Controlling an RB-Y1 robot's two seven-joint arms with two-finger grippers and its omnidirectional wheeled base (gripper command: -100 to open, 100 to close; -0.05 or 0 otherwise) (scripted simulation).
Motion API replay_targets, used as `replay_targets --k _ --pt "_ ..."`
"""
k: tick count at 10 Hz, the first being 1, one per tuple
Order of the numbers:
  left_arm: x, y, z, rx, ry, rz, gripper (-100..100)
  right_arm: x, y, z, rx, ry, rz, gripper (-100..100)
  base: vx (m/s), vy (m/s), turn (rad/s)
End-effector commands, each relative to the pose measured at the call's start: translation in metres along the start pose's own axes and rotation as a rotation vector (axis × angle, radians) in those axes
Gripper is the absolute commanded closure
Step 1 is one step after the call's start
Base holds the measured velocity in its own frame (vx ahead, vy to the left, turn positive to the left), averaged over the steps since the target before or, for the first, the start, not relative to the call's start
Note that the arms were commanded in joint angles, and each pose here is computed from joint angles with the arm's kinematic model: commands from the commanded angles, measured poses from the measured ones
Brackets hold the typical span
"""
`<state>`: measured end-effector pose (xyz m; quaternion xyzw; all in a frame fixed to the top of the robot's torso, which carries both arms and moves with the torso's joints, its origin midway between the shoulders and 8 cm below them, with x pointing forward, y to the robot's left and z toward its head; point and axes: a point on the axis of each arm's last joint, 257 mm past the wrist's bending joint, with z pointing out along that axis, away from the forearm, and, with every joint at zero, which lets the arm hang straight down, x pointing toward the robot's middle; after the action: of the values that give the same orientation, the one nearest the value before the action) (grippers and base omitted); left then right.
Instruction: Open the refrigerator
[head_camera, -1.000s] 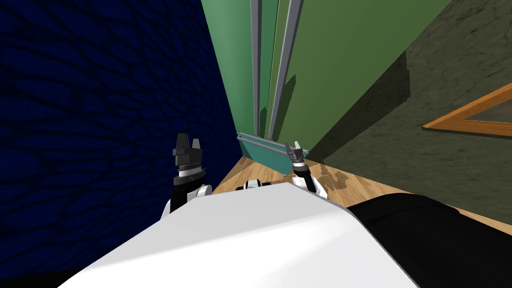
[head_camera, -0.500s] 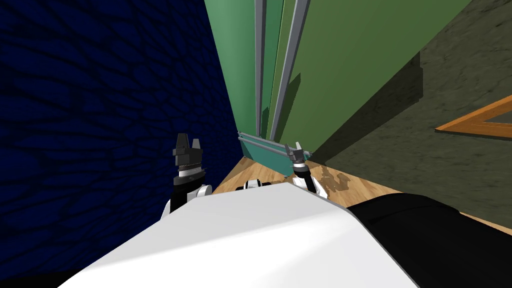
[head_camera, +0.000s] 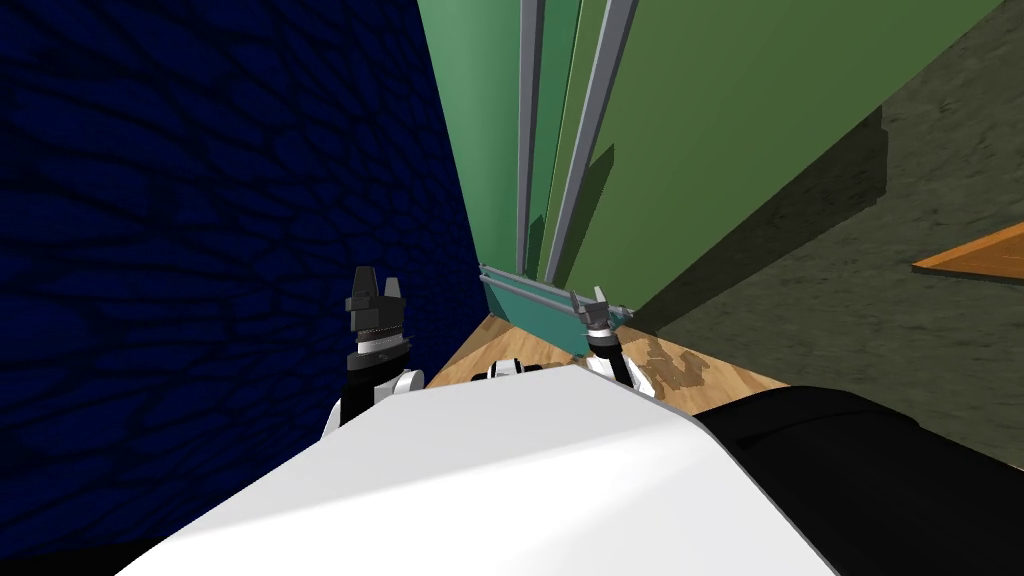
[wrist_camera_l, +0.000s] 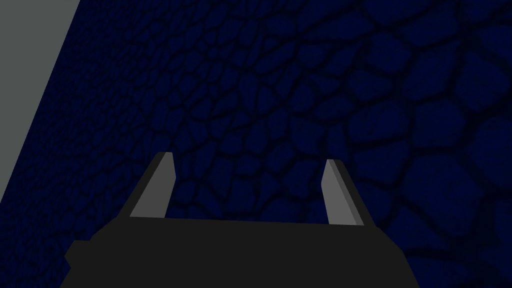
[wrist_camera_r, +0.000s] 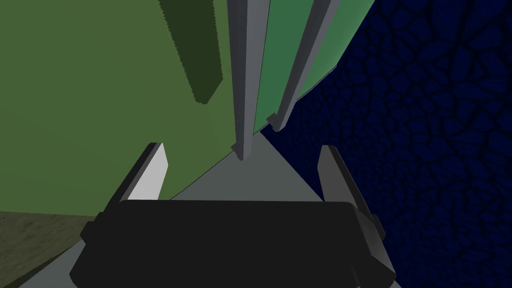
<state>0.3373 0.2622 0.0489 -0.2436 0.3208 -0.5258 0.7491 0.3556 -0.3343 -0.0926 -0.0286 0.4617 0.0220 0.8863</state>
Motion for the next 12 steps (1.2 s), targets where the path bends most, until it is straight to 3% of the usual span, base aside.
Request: replay_targets --k 1,3,4,6,7,9,12 --pt "0.000 0.000 0.000 0.000 0.000 0.000 0 0.005 -0.006 -0.007 0.008 0.007 -0.077 -100 0.058 0.002 0.086" --pt "0.000 0.000 0.000 0.000 0.000 0.000 0 0.005 -0.006 -0.007 0.008 0.007 -0.111 -100 0.036 0.010 0.026" --pt "0.000 0.000 0.000 0.000 0.000 0.000 0 0.009 -0.011 -0.013 0.017 0.015 -0.157 -100 0.048 0.013 0.096" --pt "0.000 0.000 0.000 0.000 0.000 0.000 0 0.009 -0.011 -0.013 0.017 0.015 -0.190 -100 0.048 0.002 0.020" --pt "0.000 0.000 0.000 0.000 0.000 0.000 0 0.014 -0.016 -0.020 0.026 0.024 -0.235 -100 0.059 0.000 0.089" --pt "0.000 0.000 0.000 0.000 0.000 0.000 0 0.014 -0.016 -0.020 0.025 0.025 -0.267 -100 0.045 0.007 0.022" --pt "0.000 0.000 0.000 0.000 0.000 0.000 0 0.022 -0.027 -0.036 0.044 0.049 -0.376 -100 0.068 0.004 0.073"
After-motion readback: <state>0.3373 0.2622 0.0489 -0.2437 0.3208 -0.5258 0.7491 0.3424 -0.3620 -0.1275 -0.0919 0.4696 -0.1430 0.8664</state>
